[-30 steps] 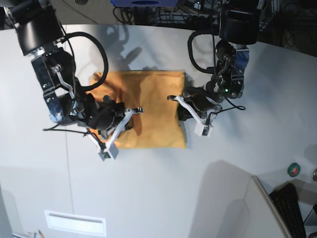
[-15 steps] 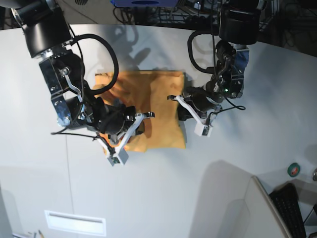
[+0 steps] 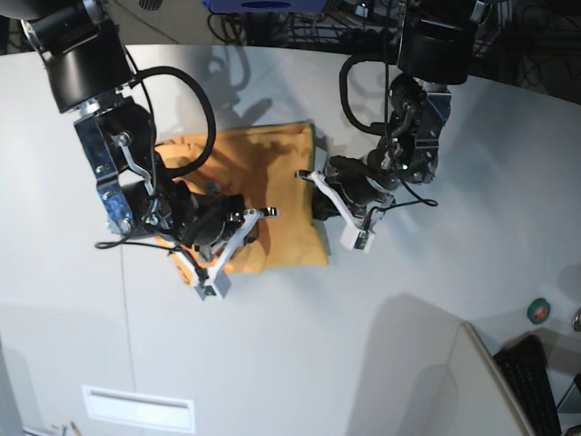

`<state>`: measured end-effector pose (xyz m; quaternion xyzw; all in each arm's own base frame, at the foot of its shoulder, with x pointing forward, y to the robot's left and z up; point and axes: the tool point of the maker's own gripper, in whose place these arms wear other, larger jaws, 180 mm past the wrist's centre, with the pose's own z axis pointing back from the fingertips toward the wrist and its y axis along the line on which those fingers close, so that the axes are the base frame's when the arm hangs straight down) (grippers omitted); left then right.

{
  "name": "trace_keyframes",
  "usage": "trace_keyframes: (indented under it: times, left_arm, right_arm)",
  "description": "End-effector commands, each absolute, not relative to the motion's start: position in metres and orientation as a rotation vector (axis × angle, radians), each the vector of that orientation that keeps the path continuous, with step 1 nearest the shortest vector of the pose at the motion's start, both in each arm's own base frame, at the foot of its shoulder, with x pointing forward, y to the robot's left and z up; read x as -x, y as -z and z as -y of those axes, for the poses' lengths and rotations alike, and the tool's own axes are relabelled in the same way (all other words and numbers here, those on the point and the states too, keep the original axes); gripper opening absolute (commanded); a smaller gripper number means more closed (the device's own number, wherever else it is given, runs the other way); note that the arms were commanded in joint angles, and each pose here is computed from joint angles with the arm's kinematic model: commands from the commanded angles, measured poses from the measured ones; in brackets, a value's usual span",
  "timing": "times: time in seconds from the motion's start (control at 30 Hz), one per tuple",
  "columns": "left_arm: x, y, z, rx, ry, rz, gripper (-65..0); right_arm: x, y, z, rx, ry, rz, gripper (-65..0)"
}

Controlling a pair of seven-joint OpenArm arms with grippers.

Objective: Layout the t-shirt on the table in an organized manner, then fold the t-shirt properly
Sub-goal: 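Fold the shirt end with the right gripper over toward the left gripper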

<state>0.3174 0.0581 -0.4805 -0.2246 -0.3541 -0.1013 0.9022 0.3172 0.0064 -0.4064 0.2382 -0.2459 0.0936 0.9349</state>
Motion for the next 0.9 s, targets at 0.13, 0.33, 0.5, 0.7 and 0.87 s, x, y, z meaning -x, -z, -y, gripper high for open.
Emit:
trace_keyframes:
  times: [0.13,0.33,0.5,0.7,0.87]
  left_arm:
    - [-0.331,0.466,-0.054,0.484,0.214,0.786,-65.0]
    - [-0.331,0.466,-0.056,0.481,0.215,0.786,-65.0]
    - [-0.331,0.466,-0.056,0.483,0.212,0.787,-65.0]
    - [-0.337,0.449,-0.072,0.457,0.208,0.845,-65.0]
    - [-0.329,0.436,-0.124,0.358,0.166,0.838,-65.0]
  right_arm:
    - [-0.326,0.387,-0.023,-0.535,-0.197,0.550,-65.0]
    - [-0.322,0.389,-0.027,-0.541,-0.205,0.524,-65.0]
    - [-0.322,0.390,-0.026,-0.539,-0.201,0.522,-65.0]
    - [-0.321,0.392,-0.034,-0.555,-0.194,0.510,-65.0]
    - [-0.318,0.402,-0.034,-0.551,-0.179,0.486,-39.3]
